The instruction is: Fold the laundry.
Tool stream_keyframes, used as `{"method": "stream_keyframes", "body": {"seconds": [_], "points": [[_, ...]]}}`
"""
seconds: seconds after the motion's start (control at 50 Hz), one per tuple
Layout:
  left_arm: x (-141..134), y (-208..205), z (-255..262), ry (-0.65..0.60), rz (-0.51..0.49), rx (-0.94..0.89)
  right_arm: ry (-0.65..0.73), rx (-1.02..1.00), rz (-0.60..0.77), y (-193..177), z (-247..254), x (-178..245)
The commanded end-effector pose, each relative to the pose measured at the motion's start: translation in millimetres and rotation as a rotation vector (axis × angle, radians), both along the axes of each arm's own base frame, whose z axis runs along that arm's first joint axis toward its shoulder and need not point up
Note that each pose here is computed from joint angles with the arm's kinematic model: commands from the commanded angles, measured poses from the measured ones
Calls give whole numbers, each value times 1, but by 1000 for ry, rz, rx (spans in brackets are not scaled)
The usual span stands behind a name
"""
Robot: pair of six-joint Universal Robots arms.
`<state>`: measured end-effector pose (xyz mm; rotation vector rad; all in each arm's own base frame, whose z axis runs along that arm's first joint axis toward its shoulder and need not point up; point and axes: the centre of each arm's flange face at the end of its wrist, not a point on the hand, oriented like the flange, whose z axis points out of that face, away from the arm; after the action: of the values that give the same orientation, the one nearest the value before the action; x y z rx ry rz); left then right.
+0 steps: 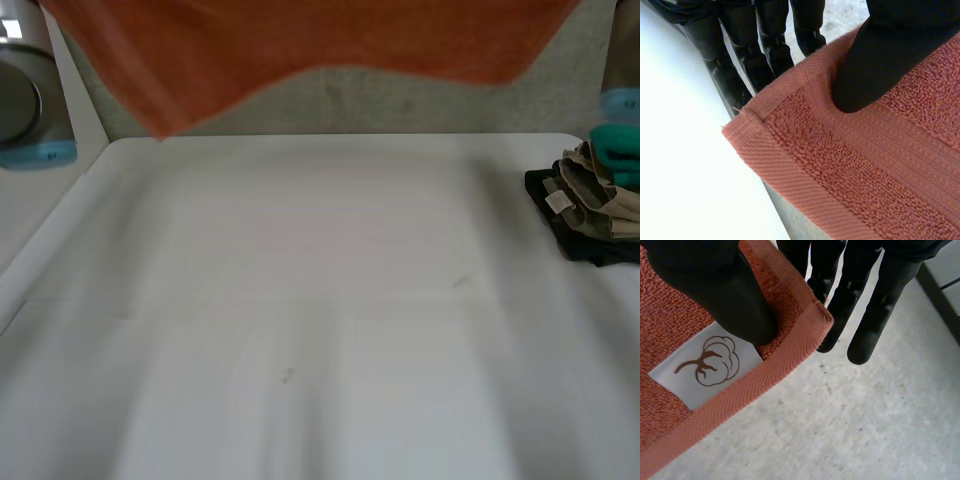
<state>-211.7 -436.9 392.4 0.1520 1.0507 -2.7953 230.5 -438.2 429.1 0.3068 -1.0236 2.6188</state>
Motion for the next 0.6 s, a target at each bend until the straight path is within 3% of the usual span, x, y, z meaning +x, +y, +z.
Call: {"method": "stream_keyframes", "body": {"seconds": [0.02, 0.22, 0.36, 0.46, 0.5, 0.6], "points": [[9, 0, -66, -28, 0, 222, 83, 283, 7, -10, -73, 0], [5, 44, -194, -184, -122, 615, 249, 782, 56, 9, -204, -1], [26, 106, -231, -315, -71, 895, 421, 1121, 36, 55, -263, -12], [41, 175, -236, -529, -20, 1089, 538, 1323, -20, 119, -253, -33], [50, 210, -237, -650, -1, 1169, 639, 1344, -36, 155, -237, -42], [62, 255, -238, -846, 16, 1248, 851, 1300, -87, 191, -225, -61]]}}
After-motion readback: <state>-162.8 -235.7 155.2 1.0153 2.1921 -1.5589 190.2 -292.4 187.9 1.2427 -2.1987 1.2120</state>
